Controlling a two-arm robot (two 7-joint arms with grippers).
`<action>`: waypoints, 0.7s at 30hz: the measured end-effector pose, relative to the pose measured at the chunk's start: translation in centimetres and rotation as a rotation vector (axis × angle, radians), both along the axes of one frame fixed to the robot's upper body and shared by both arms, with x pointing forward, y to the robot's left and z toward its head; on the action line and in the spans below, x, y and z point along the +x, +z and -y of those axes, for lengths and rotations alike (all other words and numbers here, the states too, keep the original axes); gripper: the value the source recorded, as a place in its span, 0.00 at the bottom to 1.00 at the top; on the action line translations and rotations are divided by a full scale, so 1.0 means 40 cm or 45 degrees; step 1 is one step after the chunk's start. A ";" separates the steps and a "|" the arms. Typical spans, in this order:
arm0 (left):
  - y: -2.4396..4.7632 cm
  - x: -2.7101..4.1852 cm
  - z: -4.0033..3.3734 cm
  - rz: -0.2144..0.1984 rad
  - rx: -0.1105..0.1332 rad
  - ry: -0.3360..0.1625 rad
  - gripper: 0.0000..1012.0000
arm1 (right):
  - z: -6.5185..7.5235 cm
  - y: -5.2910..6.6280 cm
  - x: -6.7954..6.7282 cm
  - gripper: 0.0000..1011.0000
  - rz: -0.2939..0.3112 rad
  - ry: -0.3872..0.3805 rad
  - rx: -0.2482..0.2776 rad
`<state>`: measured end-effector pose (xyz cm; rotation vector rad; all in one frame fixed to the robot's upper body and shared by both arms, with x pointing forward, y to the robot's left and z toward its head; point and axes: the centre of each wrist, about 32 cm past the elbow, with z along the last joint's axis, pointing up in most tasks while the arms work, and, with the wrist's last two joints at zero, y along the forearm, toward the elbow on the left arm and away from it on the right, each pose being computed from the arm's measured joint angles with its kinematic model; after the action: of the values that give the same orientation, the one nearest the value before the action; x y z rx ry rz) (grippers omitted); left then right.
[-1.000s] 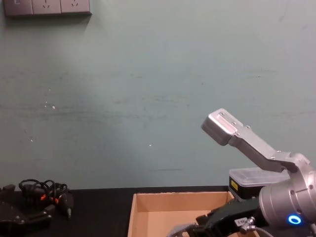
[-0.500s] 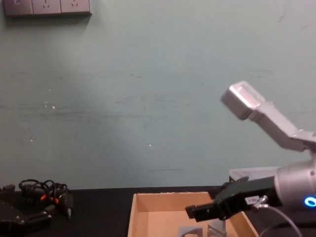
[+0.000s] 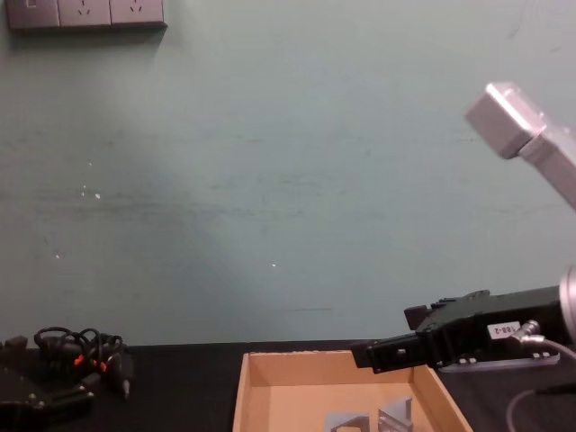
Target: Use one hand to pick up the angle iron from the table and place it into the box.
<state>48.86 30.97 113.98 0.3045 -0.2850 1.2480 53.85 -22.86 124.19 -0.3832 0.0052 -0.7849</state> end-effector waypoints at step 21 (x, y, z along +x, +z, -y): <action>0.000 0.000 0.000 0.000 0.000 0.000 0.99 | -0.091 -0.007 -0.107 0.99 -0.192 0.100 0.010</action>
<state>48.86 30.97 113.98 0.3044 -0.2850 1.2480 49.58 -19.22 123.91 -0.4322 0.1332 -0.6768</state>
